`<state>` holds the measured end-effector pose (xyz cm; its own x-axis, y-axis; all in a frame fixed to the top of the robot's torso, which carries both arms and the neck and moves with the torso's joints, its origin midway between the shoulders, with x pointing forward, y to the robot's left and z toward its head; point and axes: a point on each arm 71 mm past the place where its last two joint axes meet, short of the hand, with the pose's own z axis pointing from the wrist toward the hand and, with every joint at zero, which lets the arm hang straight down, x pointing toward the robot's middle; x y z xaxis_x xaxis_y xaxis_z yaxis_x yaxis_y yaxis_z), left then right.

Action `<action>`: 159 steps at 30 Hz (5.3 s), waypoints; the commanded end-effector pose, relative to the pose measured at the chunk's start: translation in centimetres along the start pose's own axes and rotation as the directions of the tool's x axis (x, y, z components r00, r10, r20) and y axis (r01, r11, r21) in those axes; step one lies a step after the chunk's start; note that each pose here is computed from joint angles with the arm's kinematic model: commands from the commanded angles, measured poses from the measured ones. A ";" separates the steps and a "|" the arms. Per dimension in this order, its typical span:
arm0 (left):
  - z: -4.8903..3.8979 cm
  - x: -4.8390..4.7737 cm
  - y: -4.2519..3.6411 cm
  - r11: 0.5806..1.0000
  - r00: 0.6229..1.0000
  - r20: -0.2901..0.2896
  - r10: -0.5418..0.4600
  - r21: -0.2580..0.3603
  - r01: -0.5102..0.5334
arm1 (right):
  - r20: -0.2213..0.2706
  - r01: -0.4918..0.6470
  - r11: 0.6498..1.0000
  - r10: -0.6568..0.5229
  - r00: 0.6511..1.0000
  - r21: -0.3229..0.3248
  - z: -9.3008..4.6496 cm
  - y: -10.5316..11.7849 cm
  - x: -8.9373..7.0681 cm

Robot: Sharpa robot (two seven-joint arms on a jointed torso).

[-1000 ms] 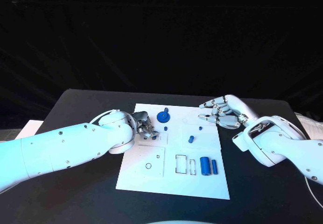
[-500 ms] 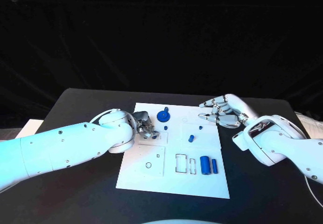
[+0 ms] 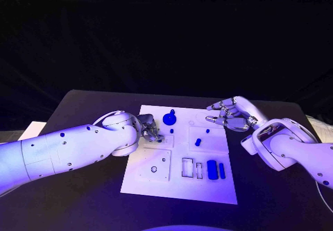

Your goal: Assemble the parts on the task board

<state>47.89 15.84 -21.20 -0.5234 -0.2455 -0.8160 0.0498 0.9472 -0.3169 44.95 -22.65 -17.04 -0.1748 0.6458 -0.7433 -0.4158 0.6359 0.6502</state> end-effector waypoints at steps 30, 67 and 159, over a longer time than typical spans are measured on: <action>0.41 0.86 0.42 0.999 0.998 -0.066 -0.002 -0.033 0.000 | -0.014 -0.002 1.000 0.002 1.000 -0.003 -0.1 0.0 0.1; 1.12 0.61 0.02 0.999 0.998 -0.067 0.004 -0.045 -0.007 | -0.023 -0.049 0.998 0.049 0.999 0.034 -0.1 -0.2 0.1; 5.23 -10.63 2.36 0.978 0.987 -0.153 0.043 -0.197 -0.074 | -0.030 -0.047 0.997 0.049 0.998 0.060 0.5 -1.0 0.4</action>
<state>58.15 19.55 -15.57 -0.5990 -0.2418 -0.7634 -0.1045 0.9688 -0.2249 45.80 -22.90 -17.85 -0.2107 0.6676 -0.7141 -0.3506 0.6303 0.6927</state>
